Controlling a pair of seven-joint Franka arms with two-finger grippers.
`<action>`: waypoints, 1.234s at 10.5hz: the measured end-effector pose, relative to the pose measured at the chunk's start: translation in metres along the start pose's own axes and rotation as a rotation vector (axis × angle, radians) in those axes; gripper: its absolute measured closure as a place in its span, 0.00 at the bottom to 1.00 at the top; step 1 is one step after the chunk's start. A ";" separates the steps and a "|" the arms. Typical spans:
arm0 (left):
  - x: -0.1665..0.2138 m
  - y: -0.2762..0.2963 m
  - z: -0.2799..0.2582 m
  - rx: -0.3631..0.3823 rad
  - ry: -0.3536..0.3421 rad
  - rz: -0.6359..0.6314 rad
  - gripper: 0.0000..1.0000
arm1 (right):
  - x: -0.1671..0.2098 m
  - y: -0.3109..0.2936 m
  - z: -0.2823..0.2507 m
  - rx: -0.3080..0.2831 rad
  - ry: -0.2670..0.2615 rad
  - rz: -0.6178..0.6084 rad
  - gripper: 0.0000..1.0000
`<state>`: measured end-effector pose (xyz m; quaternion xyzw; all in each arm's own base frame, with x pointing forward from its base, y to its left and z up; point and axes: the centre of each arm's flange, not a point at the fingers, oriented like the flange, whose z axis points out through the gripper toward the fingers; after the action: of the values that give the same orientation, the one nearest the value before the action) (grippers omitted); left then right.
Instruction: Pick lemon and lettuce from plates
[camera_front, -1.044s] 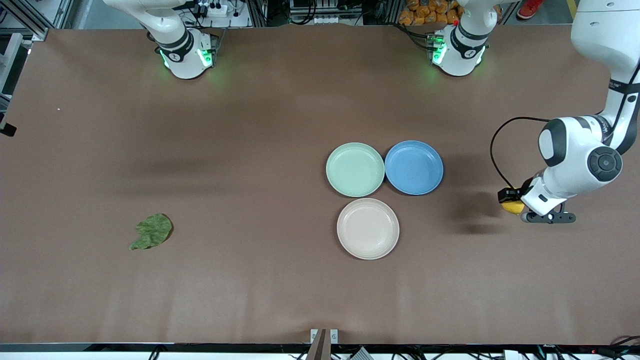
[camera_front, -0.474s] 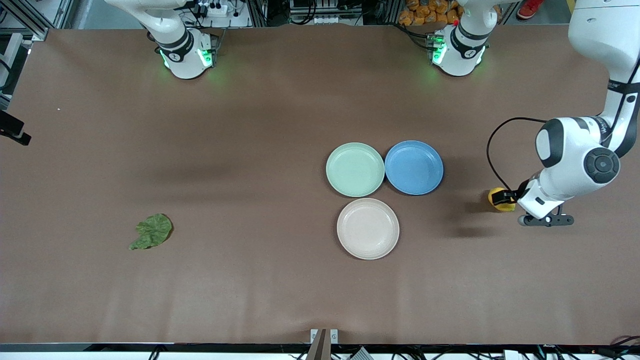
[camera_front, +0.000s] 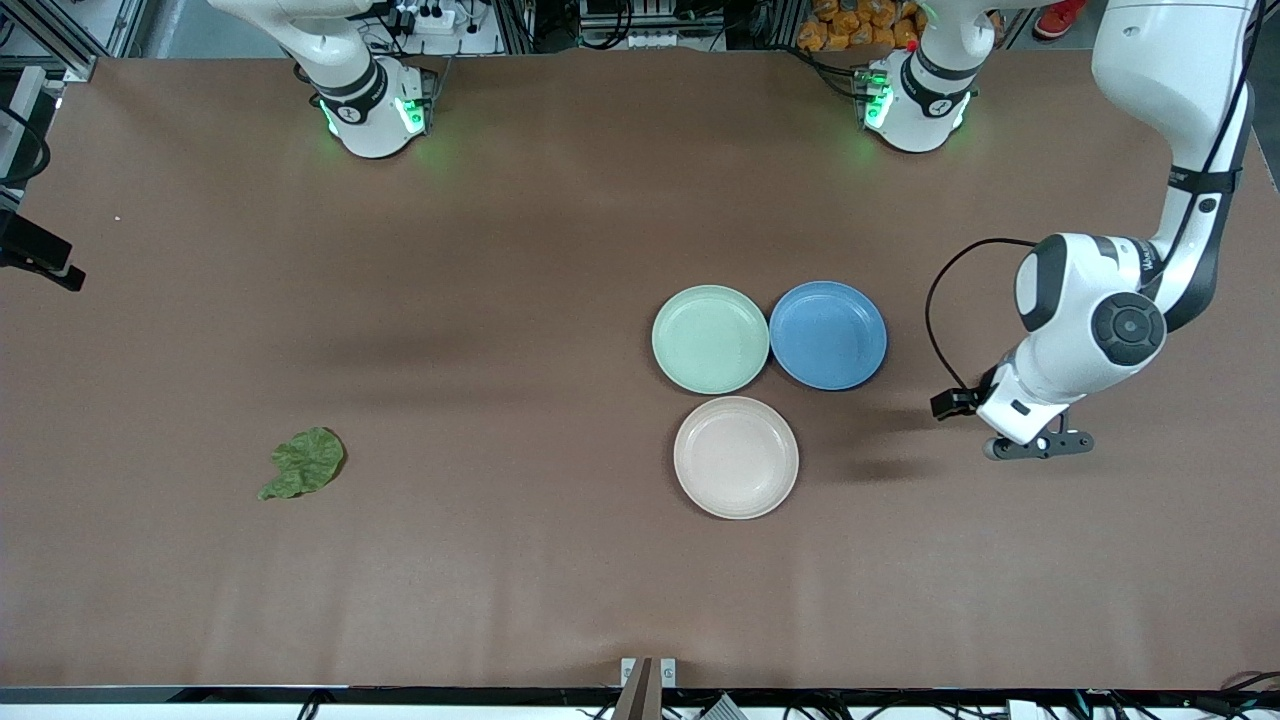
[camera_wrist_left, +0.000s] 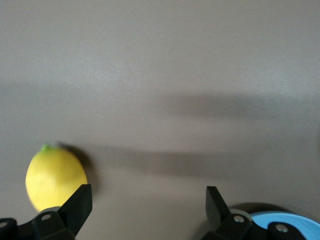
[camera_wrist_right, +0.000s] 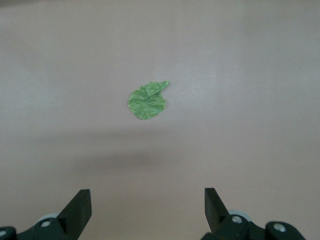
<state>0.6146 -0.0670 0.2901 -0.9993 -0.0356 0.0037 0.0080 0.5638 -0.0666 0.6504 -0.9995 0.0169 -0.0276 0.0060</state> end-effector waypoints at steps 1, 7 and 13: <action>-0.009 0.000 -0.007 0.002 -0.001 -0.005 0.00 | -0.002 -0.002 -0.003 0.003 0.004 -0.003 0.00; -0.082 -0.016 -0.072 -0.067 0.035 -0.107 0.00 | -0.015 -0.007 -0.016 0.010 -0.008 -0.022 0.00; -0.047 -0.023 -0.165 -0.096 0.176 -0.125 0.00 | -0.015 -0.027 -0.009 0.015 -0.031 -0.061 0.00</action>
<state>0.5673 -0.0497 0.4556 -0.9908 -0.0970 -0.0864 -0.0366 0.5496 -0.0392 0.6589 -0.9997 -0.0140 -0.0123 0.0128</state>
